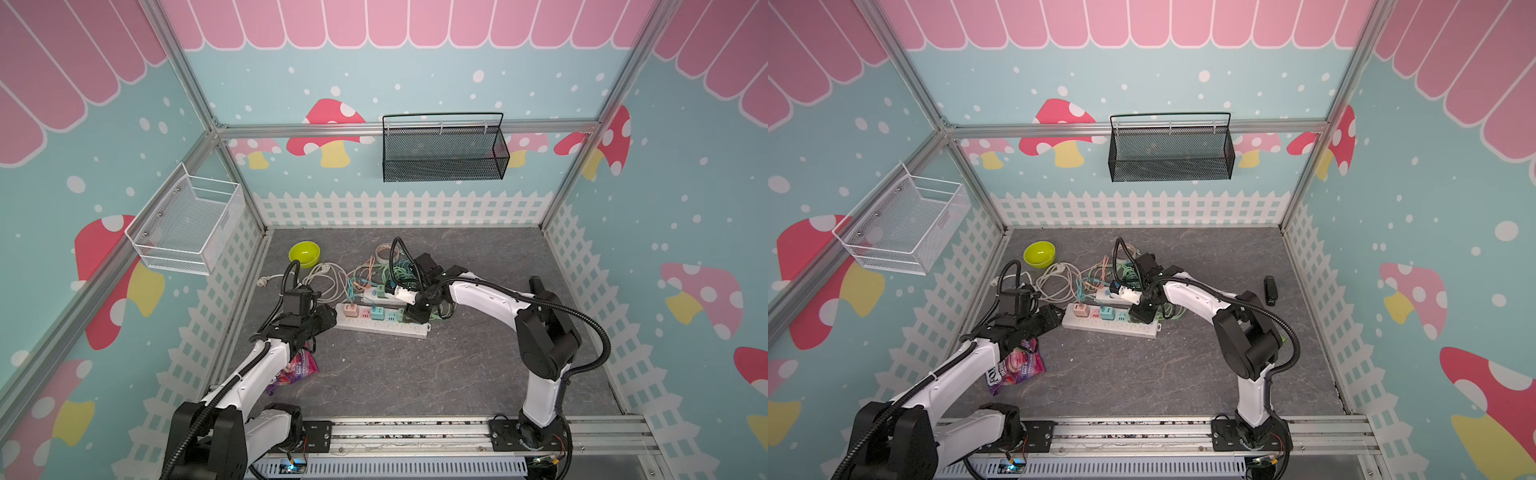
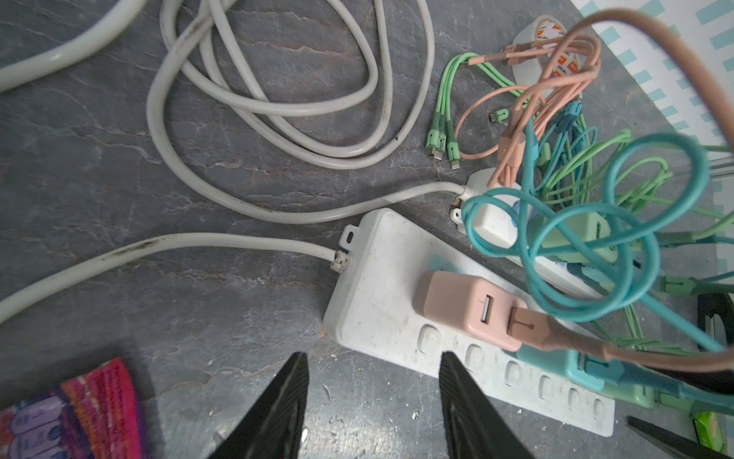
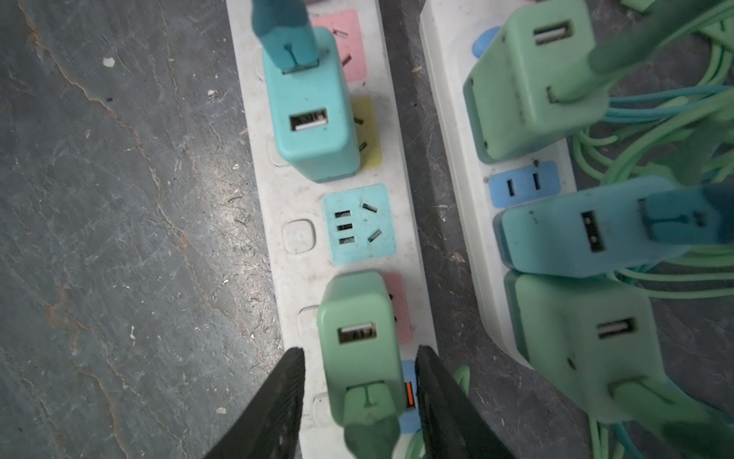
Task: Insert plugs into power strip
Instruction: Reset both arms
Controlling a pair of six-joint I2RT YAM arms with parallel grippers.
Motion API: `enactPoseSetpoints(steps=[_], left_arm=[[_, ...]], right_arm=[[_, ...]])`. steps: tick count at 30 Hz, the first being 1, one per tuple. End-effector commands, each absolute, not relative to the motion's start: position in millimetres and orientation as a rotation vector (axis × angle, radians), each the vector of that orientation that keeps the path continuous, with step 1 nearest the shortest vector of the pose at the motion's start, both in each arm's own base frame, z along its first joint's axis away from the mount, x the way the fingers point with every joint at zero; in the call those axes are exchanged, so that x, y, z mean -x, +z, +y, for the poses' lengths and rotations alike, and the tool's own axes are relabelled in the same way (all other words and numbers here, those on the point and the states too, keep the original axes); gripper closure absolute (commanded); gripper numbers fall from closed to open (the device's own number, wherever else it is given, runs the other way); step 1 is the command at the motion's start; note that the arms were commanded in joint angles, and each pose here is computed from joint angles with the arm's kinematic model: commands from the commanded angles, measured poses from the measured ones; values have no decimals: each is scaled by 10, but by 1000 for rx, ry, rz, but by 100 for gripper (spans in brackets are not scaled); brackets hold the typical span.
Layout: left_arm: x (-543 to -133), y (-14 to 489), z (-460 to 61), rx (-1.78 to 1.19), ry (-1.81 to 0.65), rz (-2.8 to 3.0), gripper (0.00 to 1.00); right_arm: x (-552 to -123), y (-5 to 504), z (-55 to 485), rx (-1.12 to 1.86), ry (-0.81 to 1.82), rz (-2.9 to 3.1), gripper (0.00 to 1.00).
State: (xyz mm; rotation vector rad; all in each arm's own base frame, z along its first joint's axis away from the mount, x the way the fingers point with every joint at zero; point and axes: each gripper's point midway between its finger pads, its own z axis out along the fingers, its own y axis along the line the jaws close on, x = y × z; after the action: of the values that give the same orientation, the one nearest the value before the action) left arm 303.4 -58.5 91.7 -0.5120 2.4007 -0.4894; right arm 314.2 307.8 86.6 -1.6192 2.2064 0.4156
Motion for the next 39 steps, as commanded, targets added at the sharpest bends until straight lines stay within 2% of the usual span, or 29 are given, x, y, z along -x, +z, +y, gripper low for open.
enactPoseSetpoints(steps=[1,4,7,10,23,30,39], left_arm=[[-3001,916,-523,524,-457,2393,45],[-2997,925,-504,525,-444,2387,40],[-3008,945,-482,529,-431,2377,36],[-3027,964,-463,533,-419,2370,34],[-3193,1153,-353,507,-326,2320,28],[-3245,1208,-107,489,-128,2286,25],[-3347,1273,-101,441,-117,2228,25]], right_arm=[[-3166,1178,3111,1582,430,2152,47],[-3135,1193,3085,1575,431,2160,44],[-3101,1184,3062,1570,435,2176,31],[-3066,1170,3043,1565,447,2196,25],[-2787,979,2896,1563,509,2301,20],[-2580,1059,2935,1568,642,2279,17],[-2332,1265,3023,1568,837,2188,14]])
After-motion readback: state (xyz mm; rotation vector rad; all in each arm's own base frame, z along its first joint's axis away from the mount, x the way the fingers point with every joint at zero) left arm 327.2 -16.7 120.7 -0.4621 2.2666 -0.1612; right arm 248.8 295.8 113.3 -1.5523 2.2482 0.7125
